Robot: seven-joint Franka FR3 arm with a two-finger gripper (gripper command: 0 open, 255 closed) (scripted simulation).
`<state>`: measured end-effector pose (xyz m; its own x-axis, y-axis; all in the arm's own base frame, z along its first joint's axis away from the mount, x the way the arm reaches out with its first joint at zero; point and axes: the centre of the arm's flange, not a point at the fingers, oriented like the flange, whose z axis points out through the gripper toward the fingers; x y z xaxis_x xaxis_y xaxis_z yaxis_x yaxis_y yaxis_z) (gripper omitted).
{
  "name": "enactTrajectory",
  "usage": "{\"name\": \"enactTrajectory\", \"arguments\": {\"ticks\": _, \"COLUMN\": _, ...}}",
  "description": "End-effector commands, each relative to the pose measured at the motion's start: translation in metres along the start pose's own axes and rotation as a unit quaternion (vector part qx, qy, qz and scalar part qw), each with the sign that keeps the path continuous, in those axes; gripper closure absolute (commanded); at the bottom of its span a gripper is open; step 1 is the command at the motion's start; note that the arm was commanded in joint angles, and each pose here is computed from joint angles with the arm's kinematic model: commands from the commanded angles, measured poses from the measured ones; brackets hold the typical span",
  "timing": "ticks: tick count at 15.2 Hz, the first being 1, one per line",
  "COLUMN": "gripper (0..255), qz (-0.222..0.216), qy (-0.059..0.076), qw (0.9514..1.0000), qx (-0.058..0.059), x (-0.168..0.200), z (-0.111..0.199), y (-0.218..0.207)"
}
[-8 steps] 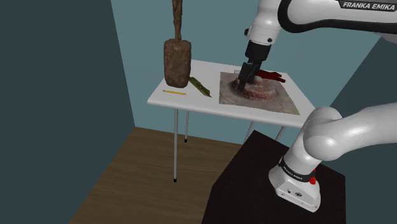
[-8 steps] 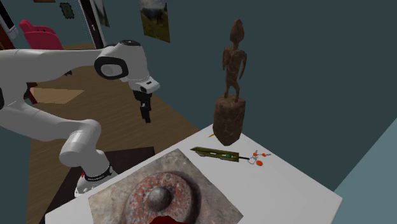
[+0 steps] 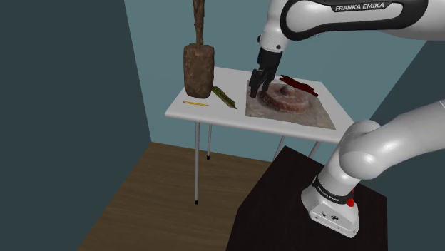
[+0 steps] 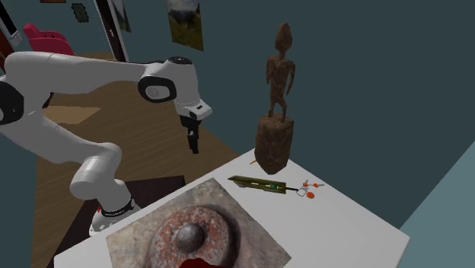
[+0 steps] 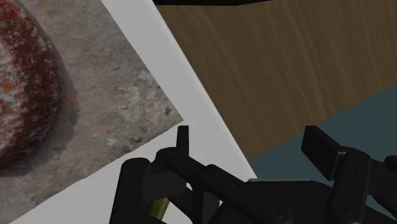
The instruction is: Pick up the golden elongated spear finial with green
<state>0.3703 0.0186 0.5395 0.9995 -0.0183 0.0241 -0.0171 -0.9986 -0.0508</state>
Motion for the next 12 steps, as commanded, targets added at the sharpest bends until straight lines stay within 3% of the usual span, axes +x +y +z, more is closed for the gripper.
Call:
{"name": "enactTrajectory", "arguments": {"ticks": 1, "gripper": 0, "qz": 0.008, "qy": 0.000, "qw": 1.0000, "qx": -0.001, "x": 0.023, "z": 0.013, "y": 0.009}}
{"name": "enactTrajectory", "arguments": {"ticks": 12, "gripper": 0, "qz": 0.053, "qy": 0.002, "qw": 0.9986, "qx": -0.004, "x": 0.147, "z": 0.064, "y": 0.063}}
